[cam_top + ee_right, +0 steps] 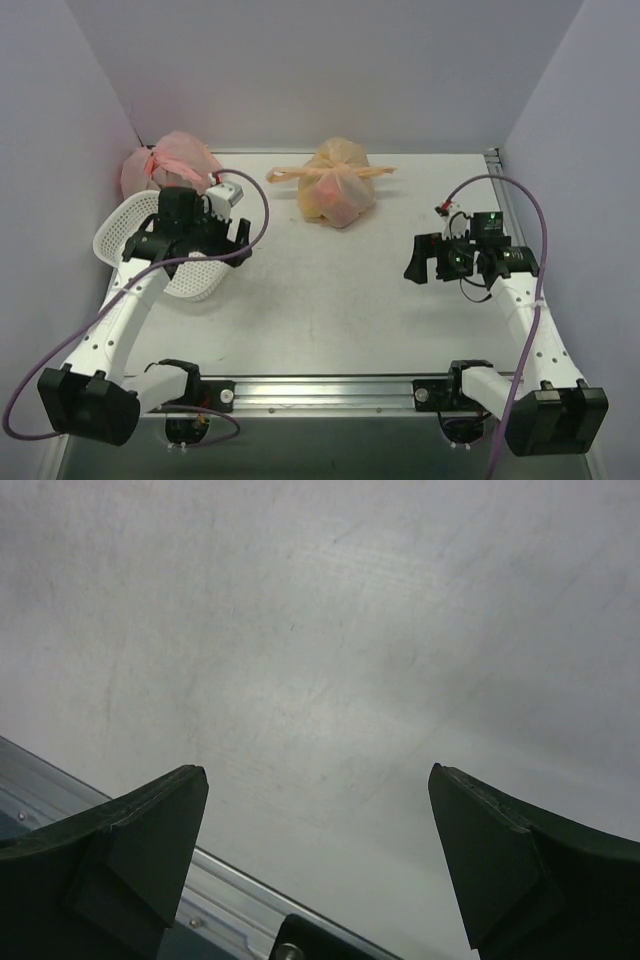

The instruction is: Place the fake fruits into the plastic bag and tie a complex knot

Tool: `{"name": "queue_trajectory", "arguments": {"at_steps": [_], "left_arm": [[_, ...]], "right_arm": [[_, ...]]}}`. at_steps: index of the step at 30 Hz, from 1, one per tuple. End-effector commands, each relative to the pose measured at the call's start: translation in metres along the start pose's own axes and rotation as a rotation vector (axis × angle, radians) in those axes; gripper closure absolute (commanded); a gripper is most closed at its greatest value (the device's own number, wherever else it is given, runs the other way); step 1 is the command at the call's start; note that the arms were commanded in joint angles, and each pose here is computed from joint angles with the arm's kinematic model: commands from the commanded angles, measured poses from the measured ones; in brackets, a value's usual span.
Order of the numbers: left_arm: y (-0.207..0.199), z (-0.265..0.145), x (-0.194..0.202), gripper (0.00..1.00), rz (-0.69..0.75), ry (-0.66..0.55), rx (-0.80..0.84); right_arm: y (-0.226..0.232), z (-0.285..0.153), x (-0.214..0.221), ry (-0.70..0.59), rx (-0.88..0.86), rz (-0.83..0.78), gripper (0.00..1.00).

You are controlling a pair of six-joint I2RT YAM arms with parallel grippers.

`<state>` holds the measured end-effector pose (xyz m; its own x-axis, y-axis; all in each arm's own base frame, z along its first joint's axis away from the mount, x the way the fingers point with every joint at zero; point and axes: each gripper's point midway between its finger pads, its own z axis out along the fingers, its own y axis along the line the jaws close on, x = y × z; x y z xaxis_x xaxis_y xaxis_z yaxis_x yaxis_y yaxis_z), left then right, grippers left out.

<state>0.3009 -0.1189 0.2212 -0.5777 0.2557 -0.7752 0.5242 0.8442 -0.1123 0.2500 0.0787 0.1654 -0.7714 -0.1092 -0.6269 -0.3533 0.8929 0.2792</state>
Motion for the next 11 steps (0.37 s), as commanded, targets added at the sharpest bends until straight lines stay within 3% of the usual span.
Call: {"name": "queue_trajectory", "arguments": {"at_steps": [1, 5, 11], "left_arm": [[0.004, -0.009, 0.056, 0.03, -0.001, 0.102, -0.056], [-0.003, -0.008, 0.086, 0.03, -0.025, 0.141, -0.047], [-0.002, -0.015, 0.081, 0.02, -0.025, 0.096, -0.082]], "right_arm": [[0.017, 0.004, 0.041, 0.063, -0.053, 0.087, 0.0], [0.021, 0.005, 0.052, 0.063, -0.048, 0.078, 0.0], [0.028, 0.003, 0.05, 0.035, -0.069, 0.075, 0.0]]}}
